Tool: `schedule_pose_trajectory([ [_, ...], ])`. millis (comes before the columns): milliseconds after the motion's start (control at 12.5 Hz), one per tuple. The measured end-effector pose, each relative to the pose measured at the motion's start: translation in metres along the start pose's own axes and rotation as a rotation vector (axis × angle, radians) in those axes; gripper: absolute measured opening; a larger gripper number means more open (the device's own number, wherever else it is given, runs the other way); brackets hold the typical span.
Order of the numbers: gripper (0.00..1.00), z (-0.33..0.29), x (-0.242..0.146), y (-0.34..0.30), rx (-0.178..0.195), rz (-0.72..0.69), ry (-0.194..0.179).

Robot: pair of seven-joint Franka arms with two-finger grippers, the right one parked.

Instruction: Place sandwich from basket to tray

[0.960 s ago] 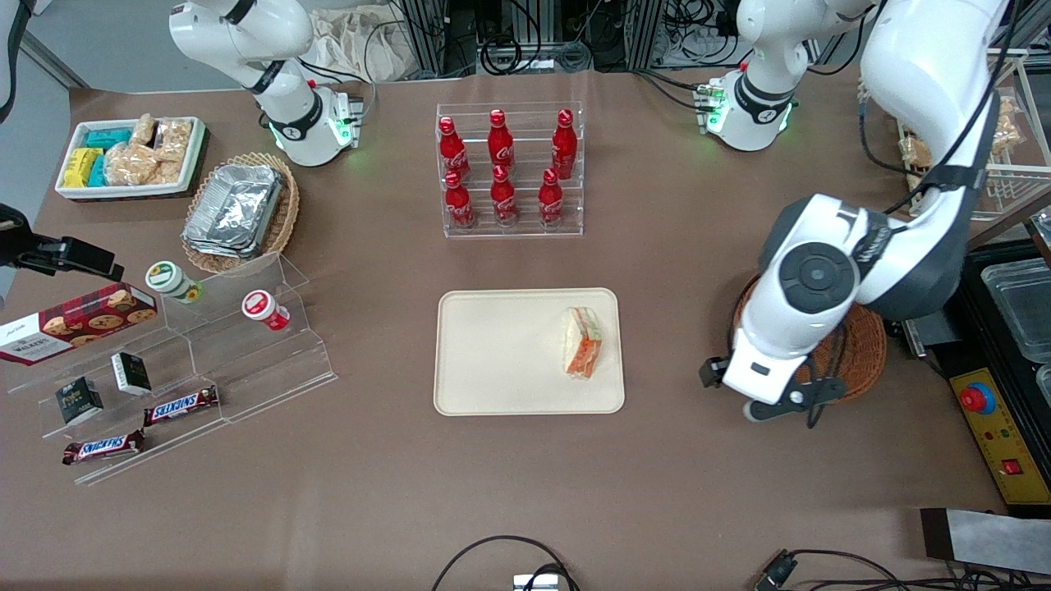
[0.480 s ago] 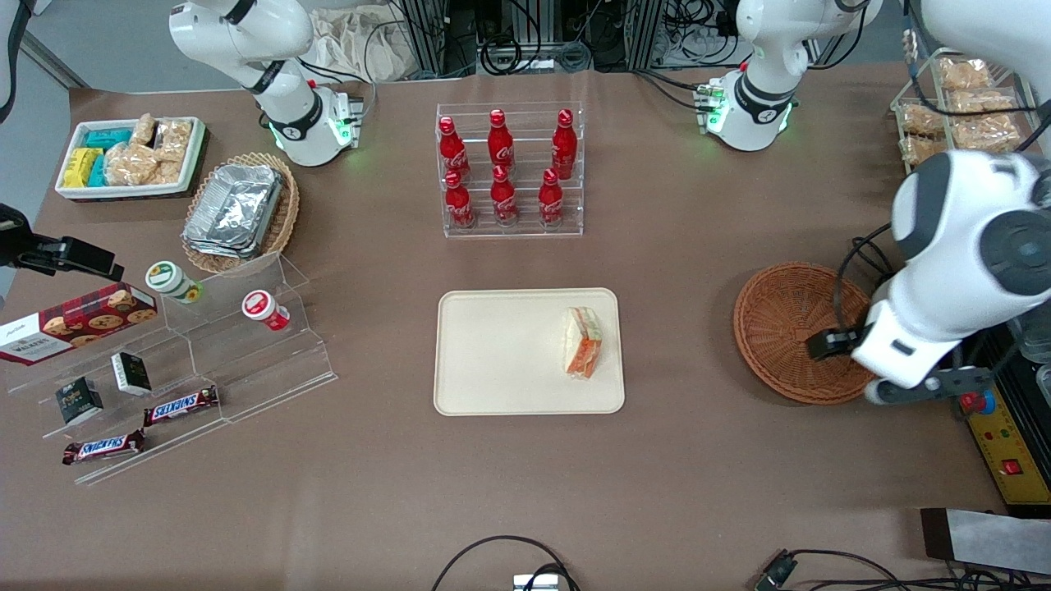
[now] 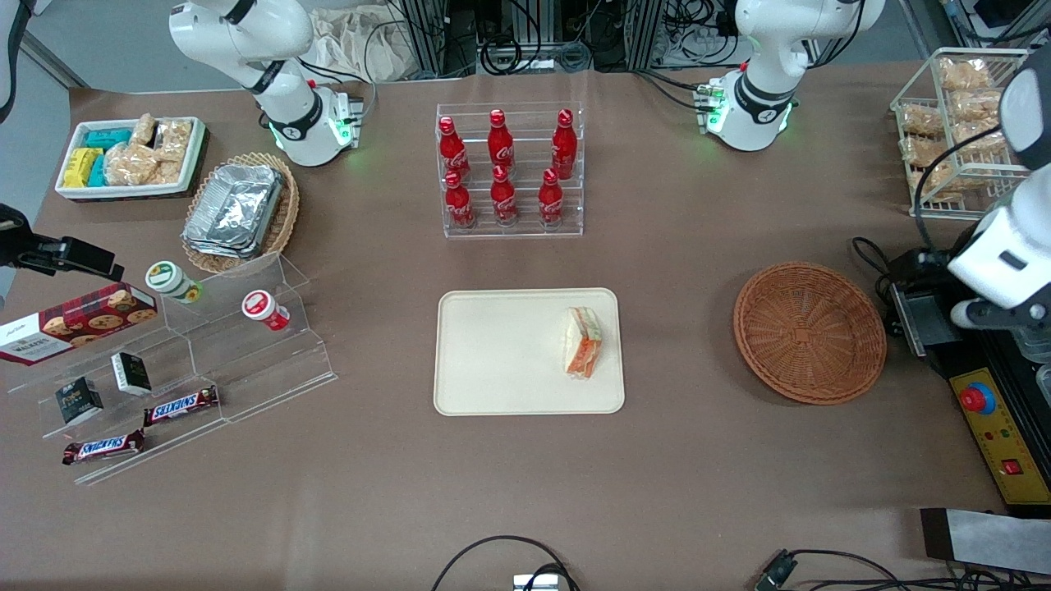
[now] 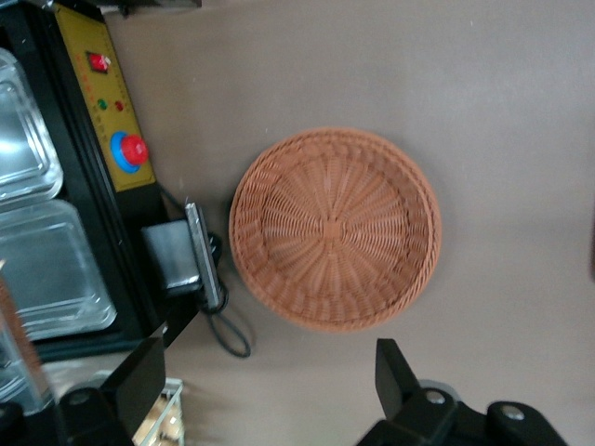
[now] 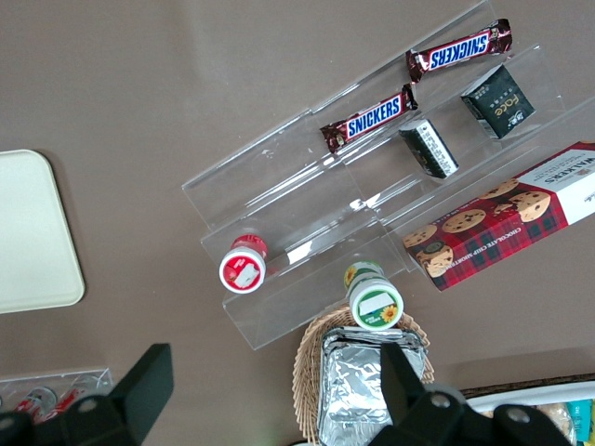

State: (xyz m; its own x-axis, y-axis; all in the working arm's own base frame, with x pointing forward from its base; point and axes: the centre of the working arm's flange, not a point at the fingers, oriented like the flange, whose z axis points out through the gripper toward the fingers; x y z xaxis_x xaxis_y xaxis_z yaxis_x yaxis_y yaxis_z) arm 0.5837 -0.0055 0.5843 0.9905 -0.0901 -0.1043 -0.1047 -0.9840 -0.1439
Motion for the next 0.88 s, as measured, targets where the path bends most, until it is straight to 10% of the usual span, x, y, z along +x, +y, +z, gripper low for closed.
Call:
schedule_pose_trajectory([
  [320,1.0,-0.048,-0.036,0.005,-0.091,0.005,0.018],
  [880,1.0,-0.071,-0.055,0.006,-0.106,-0.045,0.045],
])
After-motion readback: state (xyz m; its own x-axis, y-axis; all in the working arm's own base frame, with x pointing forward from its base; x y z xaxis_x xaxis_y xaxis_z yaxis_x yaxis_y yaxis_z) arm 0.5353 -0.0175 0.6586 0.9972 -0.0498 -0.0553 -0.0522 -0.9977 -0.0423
